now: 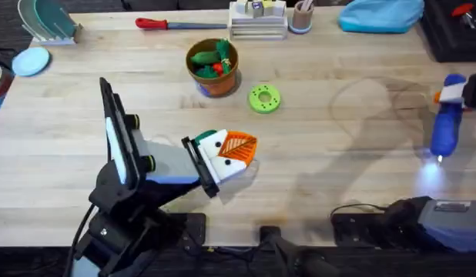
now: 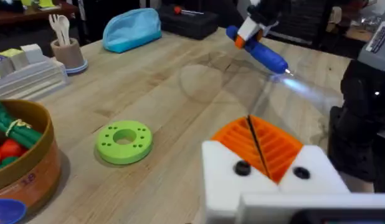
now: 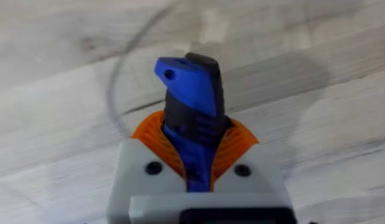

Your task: Pick up the gripper from the table and insert it into the empty holder that is missing its gripper. Then pick up a screw, insert it into the mounting hole, and use the screwdriver to tighten it. Finally, clean up the table by picking up the vegetable and placing it into the bucket.

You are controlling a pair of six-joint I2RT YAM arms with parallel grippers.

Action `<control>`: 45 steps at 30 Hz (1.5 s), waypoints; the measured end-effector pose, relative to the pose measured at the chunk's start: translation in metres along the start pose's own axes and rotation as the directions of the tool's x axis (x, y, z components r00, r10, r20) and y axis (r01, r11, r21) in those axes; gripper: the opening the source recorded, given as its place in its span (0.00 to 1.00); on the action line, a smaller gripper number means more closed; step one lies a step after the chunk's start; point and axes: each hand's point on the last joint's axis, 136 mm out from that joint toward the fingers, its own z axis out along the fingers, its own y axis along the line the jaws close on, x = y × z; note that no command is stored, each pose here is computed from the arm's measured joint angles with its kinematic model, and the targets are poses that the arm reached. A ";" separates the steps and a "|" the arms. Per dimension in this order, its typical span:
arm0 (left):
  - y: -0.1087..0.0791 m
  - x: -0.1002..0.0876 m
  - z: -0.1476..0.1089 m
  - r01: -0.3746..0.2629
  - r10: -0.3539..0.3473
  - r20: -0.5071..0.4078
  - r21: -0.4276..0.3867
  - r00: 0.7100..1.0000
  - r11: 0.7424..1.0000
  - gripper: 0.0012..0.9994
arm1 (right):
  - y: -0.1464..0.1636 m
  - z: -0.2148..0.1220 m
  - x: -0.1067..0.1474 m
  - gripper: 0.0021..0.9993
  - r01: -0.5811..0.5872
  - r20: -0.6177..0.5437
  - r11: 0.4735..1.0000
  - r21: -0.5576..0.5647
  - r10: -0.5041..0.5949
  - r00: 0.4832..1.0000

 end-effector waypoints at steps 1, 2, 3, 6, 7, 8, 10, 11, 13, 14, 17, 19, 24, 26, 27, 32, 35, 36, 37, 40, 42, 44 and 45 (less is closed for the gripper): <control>0.000 0.000 0.000 0.001 -0.001 0.000 0.000 1.000 1.000 0.02 | 0.004 -0.007 -0.005 0.13 -0.006 0.025 1.000 0.004 0.006 1.000; 0.000 0.000 0.000 0.000 0.000 0.000 0.000 1.000 1.000 0.02 | 0.009 -0.014 -0.010 0.13 -0.013 0.047 1.000 0.001 0.012 0.999; 0.000 0.000 0.000 0.000 0.000 0.000 0.000 1.000 1.000 0.02 | 0.014 -0.020 -0.015 0.13 -0.019 0.071 1.000 -0.005 0.020 0.997; 0.000 0.000 0.000 0.000 0.000 0.000 0.000 1.000 1.000 0.02 | 0.034 -0.040 -0.029 0.13 -0.049 0.148 0.997 -0.058 0.057 0.987; 0.000 0.000 0.000 0.000 0.000 0.000 0.000 1.000 1.000 0.02 | 0.042 -0.048 -0.035 0.13 -0.061 0.179 0.994 -0.086 0.076 0.981; 0.000 0.000 0.000 0.000 0.000 0.000 0.000 1.000 1.000 0.02 | 0.048 -0.054 -0.040 0.13 -0.072 0.205 0.991 -0.112 0.094 0.974; 0.000 0.000 0.000 0.000 0.000 0.000 0.000 1.000 1.000 0.02 | 0.059 -0.069 -0.047 0.13 -0.096 0.249 0.982 -0.161 0.135 0.959; 0.000 0.000 0.000 0.000 0.000 0.000 0.000 1.000 1.000 0.02 | 0.064 -0.076 -0.050 0.13 -0.112 0.267 0.977 -0.184 0.159 0.951; 0.000 0.000 0.000 0.000 0.000 0.000 0.000 1.000 1.000 0.02 | 0.072 -0.092 -0.053 0.13 -0.142 0.297 0.965 -0.220 0.205 0.933; 0.000 0.000 0.000 0.000 0.000 0.000 0.000 1.000 1.000 0.02 | 0.075 -0.100 -0.055 0.13 -0.149 0.313 0.961 -0.232 0.219 0.924; 0.000 0.000 0.000 0.000 0.000 0.000 0.000 1.000 1.000 0.02 | 0.085 -0.130 -0.058 0.13 -0.144 0.382 0.956 -0.254 0.236 0.893; 0.000 0.000 0.000 0.000 0.000 0.000 0.000 1.000 1.000 0.02 | 0.093 -0.153 -0.059 0.13 -0.121 0.440 0.957 -0.262 0.230 0.868; 0.000 0.000 0.000 0.000 0.000 0.000 0.000 1.000 1.000 0.02 | 0.125 -0.204 -0.055 0.13 -0.012 0.564 0.960 -0.280 0.175 0.807; 0.000 0.000 0.000 0.000 0.000 0.000 0.000 1.000 1.000 0.02 | 0.144 -0.222 -0.051 0.13 0.050 0.603 0.954 -0.296 0.146 0.785; 0.000 0.000 0.000 0.000 0.000 0.000 0.000 1.000 1.000 0.02 | 0.153 -0.230 -0.049 0.13 0.082 0.620 0.949 -0.305 0.132 0.774; 0.000 0.000 0.000 0.000 0.000 0.000 0.000 1.000 1.000 0.02 | 0.197 -0.277 -0.037 0.13 0.255 0.727 0.907 -0.336 0.078 0.682; 0.000 0.000 0.000 0.000 0.000 0.000 0.000 1.000 1.000 0.02 | 0.216 -0.310 -0.029 0.13 0.346 0.800 0.870 -0.351 0.088 0.593; 0.000 0.000 0.000 0.000 0.000 0.000 0.000 1.000 1.000 0.02 | 0.221 -0.318 -0.026 0.13 0.368 0.816 0.858 -0.358 0.096 0.570; 0.000 0.000 0.000 0.000 0.000 0.000 0.000 1.000 1.000 0.02 | 0.227 -0.326 -0.021 0.13 0.393 0.830 0.843 -0.368 0.107 0.547; 0.000 0.000 0.000 0.000 0.000 0.000 0.000 1.000 1.000 0.02 | 0.243 -0.338 -0.010 0.13 0.459 0.852 0.795 -0.396 0.132 0.507; 0.000 0.000 0.000 0.001 -0.001 0.000 0.000 1.000 1.000 0.02 | 0.256 -0.338 -0.003 0.13 0.504 0.854 0.755 -0.419 0.139 0.501; 0.000 0.000 0.000 0.000 0.000 0.000 0.000 1.000 1.000 0.02 | 0.271 -0.337 0.002 0.13 0.543 0.851 0.713 -0.443 0.145 0.504; 0.000 0.000 0.000 0.000 0.000 0.000 0.000 1.000 1.000 0.02 | 0.278 -0.336 0.005 0.13 0.565 0.851 0.689 -0.455 0.149 0.503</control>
